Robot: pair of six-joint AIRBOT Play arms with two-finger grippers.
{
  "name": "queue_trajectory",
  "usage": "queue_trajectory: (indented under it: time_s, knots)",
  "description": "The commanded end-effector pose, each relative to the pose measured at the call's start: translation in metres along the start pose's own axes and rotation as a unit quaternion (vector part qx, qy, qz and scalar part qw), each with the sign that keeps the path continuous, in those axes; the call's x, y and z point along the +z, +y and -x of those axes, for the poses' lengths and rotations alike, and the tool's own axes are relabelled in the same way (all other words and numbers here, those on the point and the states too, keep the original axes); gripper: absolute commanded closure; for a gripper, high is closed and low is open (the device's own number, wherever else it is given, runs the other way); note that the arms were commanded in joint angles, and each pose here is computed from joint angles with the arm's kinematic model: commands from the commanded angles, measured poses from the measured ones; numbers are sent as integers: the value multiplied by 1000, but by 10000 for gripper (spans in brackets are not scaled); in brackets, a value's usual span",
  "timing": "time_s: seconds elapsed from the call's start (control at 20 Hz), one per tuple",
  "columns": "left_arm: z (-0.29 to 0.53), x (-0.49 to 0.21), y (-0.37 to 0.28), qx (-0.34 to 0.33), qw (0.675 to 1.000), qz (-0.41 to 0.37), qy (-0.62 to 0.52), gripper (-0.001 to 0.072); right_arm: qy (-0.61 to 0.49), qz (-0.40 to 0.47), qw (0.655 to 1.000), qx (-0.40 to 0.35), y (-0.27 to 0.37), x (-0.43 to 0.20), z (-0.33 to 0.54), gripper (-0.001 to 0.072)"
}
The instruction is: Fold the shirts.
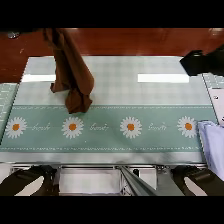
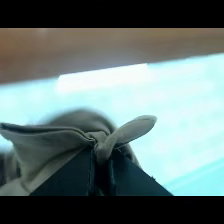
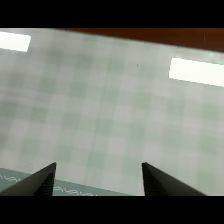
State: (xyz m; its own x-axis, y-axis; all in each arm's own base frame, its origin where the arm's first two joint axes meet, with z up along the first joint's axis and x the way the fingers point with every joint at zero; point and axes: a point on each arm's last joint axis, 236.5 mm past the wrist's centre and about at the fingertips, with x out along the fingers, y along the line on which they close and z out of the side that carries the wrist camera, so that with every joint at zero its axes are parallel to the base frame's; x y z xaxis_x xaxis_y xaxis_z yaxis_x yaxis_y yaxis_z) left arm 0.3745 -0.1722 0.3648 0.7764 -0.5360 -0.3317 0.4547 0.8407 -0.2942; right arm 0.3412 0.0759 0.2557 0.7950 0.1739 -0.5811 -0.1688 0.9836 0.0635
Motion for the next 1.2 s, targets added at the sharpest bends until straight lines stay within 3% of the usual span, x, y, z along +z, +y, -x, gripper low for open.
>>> queue_trajectory:
  time_s: [0.0, 0.3, 0.55, 0.9, 1.15]
  knots:
    - [59, 56, -73, -74, 991, -34, -108, 682, -73, 1, 997, 9, 2, 12, 69, 92]
    - [127, 126, -169, -202, 942, -38, -267, 682, -103, 0, 995, 13, 1, 0, 123, 92]
    - [85, 66, -225, -271, 945, -53, -178, 682, -89, 0, 996, 14, 2, -10, 127, 92]
    - [-38, -122, -160, -177, 981, -12, 74, 681, -64, -1, 998, 14, 1, -22, 122, 92]
    - [-56, -283, -76, -83, 951, 4, 298, 680, 24, -19, 997, 64, 25, -71, 77, 92]
